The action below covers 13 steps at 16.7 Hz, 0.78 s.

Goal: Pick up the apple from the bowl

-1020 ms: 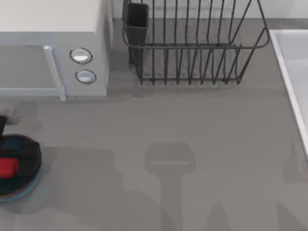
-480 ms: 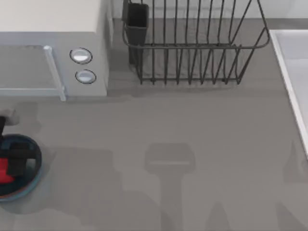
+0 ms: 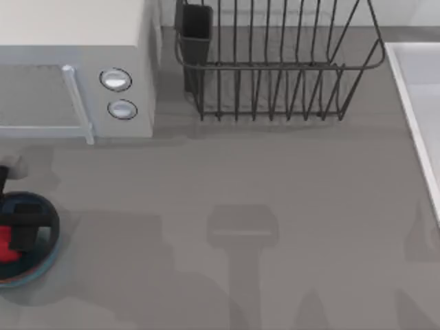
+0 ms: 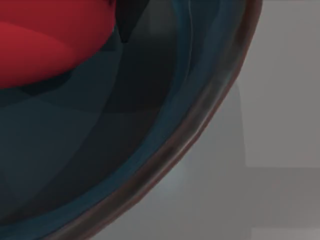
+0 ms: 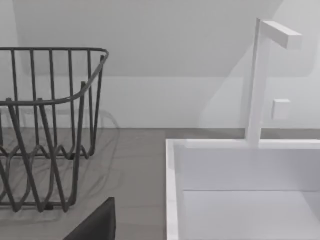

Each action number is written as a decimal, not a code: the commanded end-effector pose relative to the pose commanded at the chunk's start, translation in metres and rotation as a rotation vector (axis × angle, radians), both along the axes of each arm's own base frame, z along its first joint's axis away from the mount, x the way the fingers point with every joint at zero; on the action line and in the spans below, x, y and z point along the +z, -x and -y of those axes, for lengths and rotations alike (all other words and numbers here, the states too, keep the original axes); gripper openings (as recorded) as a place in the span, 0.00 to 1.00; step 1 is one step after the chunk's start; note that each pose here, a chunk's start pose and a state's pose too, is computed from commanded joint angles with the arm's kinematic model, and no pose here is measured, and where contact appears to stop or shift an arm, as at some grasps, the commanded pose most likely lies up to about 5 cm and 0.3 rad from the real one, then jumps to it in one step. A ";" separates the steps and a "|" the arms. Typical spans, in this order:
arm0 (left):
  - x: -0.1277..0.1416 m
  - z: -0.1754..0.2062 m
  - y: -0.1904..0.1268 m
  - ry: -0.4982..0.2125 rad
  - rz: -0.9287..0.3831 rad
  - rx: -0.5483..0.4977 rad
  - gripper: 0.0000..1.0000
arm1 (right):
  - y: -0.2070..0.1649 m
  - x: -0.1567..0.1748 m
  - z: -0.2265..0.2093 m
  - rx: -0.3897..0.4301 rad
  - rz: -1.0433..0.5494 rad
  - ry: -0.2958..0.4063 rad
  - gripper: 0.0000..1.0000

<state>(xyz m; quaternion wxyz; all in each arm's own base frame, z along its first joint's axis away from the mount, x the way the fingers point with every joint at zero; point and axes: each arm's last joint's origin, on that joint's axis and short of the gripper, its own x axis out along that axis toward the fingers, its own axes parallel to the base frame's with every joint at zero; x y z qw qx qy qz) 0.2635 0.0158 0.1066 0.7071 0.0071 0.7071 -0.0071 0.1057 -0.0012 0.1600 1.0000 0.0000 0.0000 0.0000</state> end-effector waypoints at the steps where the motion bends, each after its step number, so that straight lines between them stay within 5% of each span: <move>1: 0.000 0.000 0.000 0.000 0.000 0.000 0.00 | 0.000 0.000 0.000 0.000 0.000 0.000 1.00; 6: 0.000 0.000 0.000 0.000 0.000 0.000 0.00 | 0.000 0.000 0.000 0.000 0.000 0.000 1.00; 13: 0.053 -0.001 -0.024 -0.017 0.039 -0.007 0.00 | 0.000 0.000 0.000 0.000 0.000 0.000 1.00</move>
